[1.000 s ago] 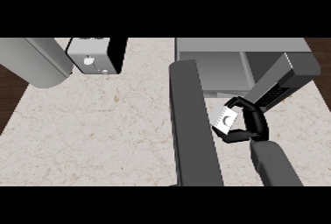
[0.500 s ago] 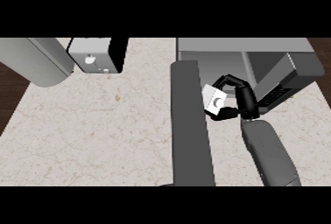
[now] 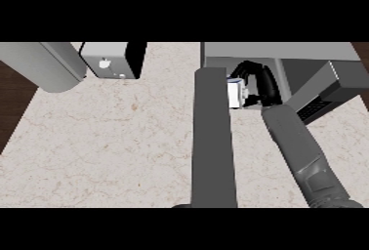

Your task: Pick up the milk, place it into the microwave and close the microwave

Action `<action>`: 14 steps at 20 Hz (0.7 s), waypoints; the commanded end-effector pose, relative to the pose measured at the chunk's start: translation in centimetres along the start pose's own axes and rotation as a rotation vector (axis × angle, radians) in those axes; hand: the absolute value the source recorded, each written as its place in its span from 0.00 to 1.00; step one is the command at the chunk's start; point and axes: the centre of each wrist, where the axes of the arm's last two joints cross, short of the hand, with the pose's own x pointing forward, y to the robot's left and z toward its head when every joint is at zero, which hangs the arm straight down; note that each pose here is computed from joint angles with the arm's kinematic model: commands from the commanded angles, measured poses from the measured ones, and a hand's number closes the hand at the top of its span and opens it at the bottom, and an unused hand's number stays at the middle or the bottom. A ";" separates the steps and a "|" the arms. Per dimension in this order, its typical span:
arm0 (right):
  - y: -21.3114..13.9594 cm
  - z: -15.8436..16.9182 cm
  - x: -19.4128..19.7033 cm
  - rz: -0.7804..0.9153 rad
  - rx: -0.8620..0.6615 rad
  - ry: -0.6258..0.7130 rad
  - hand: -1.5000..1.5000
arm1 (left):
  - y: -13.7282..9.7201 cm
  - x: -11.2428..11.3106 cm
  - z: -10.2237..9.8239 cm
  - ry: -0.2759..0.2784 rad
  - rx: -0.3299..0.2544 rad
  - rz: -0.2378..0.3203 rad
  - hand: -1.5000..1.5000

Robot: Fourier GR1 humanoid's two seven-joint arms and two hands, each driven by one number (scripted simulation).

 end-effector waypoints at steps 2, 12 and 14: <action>0.3 -1.1 -0.1 0.066 -0.083 0.030 1.00 | 0.1 -0.3 -0.6 -0.008 -0.018 0.004 0.00; -1.9 -4.3 1.7 0.239 -0.258 0.003 1.00 | 0.5 -1.7 -1.1 0.002 -0.042 0.019 0.00; -2.9 -4.0 1.1 0.326 -0.250 -0.027 1.00 | 0.1 -1.2 -1.1 -0.017 -0.071 0.023 0.00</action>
